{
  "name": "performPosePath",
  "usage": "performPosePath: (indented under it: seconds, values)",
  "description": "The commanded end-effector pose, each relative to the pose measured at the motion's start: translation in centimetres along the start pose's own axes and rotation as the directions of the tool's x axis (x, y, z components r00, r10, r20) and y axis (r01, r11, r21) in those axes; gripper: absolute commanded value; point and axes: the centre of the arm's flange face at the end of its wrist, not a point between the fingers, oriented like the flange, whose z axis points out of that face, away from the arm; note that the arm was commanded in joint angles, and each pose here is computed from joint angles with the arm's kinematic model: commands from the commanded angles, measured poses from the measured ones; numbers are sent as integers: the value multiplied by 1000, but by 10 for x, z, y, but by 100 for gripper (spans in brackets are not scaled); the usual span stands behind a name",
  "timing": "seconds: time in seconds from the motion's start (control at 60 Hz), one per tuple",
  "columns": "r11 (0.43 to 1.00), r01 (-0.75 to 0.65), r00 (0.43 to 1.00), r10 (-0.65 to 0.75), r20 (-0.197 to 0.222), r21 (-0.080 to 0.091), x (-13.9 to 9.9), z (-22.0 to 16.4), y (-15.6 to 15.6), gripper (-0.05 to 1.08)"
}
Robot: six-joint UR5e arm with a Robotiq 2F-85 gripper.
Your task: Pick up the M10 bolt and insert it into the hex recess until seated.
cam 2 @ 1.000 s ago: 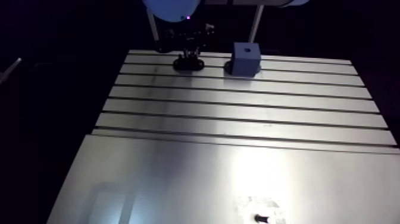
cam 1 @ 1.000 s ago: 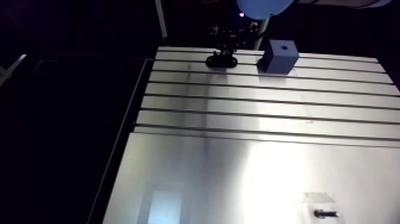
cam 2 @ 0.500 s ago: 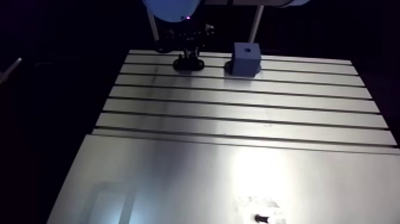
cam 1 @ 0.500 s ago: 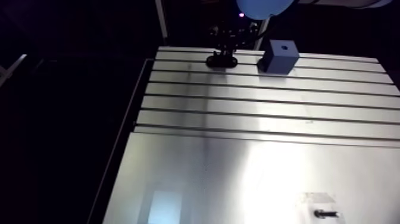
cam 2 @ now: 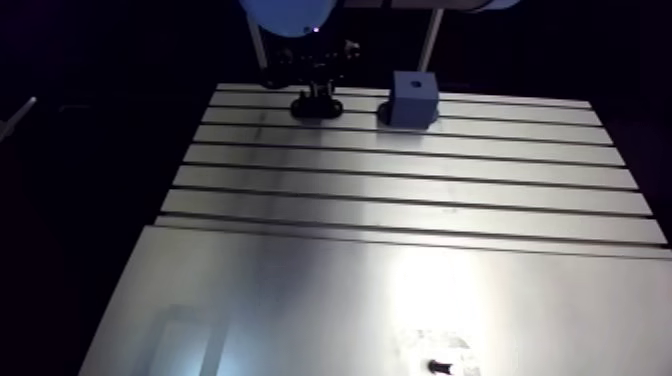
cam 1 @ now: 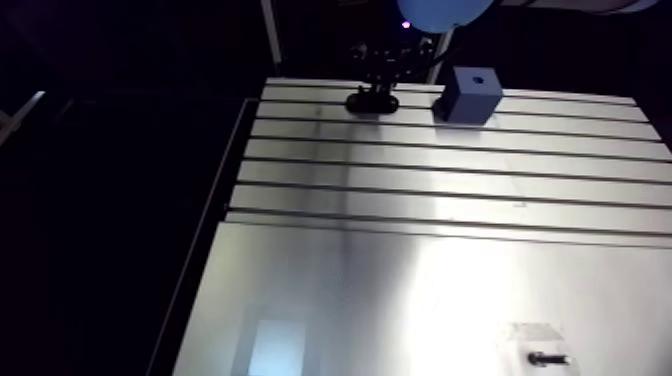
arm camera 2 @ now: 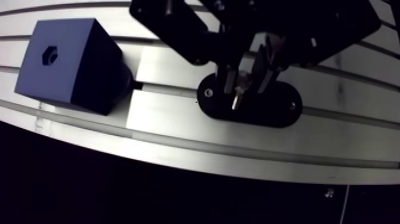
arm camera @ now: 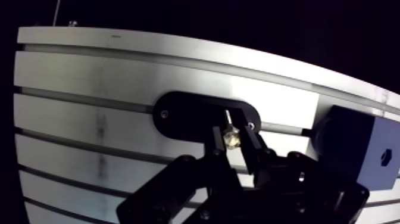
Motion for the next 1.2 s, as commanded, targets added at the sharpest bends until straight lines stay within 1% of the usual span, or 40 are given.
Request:
performPosePath:
  seconds: [0.017, 0.433, 0.817, 0.95, 1.083, 1.2]
  values:
    - [1000, 0, 1000, 0, 1, 0, 0, 1, 0, 69]
    - [1000, 0, 1000, 0, 2, 1, 0, 2, 0, 71]
    - [1000, -11, 1000, 11, -7, 4, 1, -5, 0, 76]
    - [1000, -11, 1000, 11, -20, 2, 4, -11, 0, 77]
    - [1000, -14, 999, 14, -45, -3, 11, -27, 2, 79]
    - [1000, -13, 998, 13, -58, -5, 14, -36, 3, 81]
